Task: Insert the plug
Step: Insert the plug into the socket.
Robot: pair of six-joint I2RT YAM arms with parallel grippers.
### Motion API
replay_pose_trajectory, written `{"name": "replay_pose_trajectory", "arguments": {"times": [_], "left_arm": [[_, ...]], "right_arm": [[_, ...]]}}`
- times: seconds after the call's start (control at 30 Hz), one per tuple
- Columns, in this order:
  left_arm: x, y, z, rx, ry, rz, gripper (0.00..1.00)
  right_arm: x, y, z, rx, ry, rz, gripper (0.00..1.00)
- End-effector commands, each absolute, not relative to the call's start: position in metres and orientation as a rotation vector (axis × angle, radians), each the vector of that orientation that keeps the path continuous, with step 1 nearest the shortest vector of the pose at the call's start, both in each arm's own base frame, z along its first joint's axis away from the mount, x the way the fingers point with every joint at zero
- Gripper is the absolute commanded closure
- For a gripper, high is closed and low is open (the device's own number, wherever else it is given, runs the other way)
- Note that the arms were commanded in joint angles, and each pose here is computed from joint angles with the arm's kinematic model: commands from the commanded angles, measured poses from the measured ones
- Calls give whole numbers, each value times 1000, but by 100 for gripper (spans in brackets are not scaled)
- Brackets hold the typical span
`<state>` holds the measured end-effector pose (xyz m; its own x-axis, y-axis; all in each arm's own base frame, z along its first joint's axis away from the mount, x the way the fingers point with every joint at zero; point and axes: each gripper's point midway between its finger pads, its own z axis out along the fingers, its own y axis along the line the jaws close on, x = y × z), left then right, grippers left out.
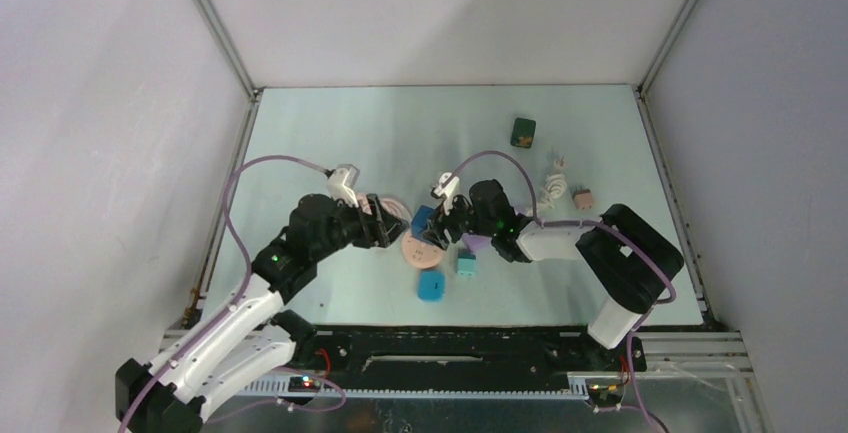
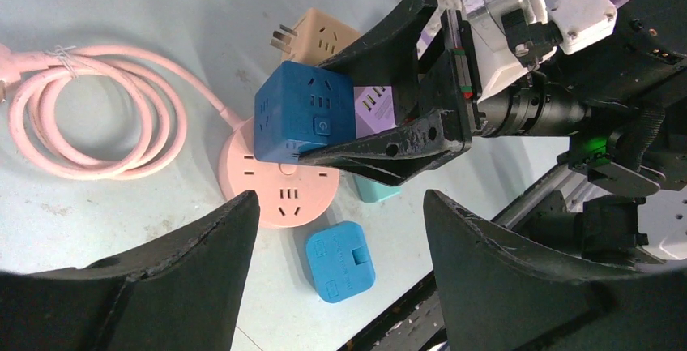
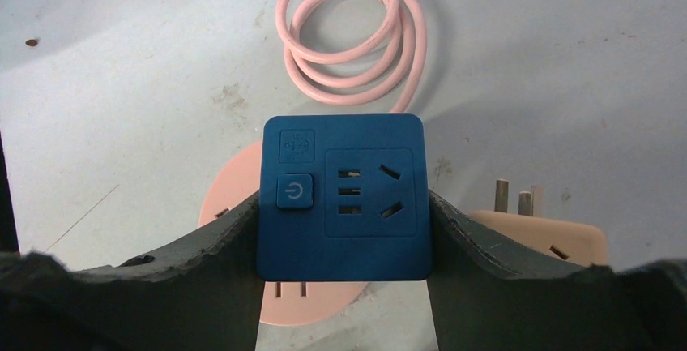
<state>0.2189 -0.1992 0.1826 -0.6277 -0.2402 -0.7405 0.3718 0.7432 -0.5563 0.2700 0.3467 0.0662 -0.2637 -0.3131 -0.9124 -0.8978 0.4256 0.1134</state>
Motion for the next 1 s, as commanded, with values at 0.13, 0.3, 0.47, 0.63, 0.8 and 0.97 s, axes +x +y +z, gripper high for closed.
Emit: {"name": "replay_pose_trajectory", "arguments": {"times": [0.13, 0.3, 0.47, 0.63, 0.8, 0.97], "left_arm": [[226, -202, 209, 144, 2009, -883, 22], [227, -201, 211, 147, 2002, -876, 22], [227, -199, 210, 145, 2008, -859, 21], [230, -194, 207, 103, 2020, -830, 22], [238, -183, 197, 21, 2088, -745, 25], [254, -182, 197, -34, 2126, -739, 28]], "right_arm": [[222, 289, -49, -1142, 2243, 677, 100], [213, 285, -63, -1153, 2291, 680, 100], [209, 279, -66, -1166, 2327, 661, 100], [208, 281, -56, -1186, 2303, 677, 100], [207, 293, -34, -1182, 2242, 752, 100], [207, 301, -22, -1181, 2222, 797, 99]]}}
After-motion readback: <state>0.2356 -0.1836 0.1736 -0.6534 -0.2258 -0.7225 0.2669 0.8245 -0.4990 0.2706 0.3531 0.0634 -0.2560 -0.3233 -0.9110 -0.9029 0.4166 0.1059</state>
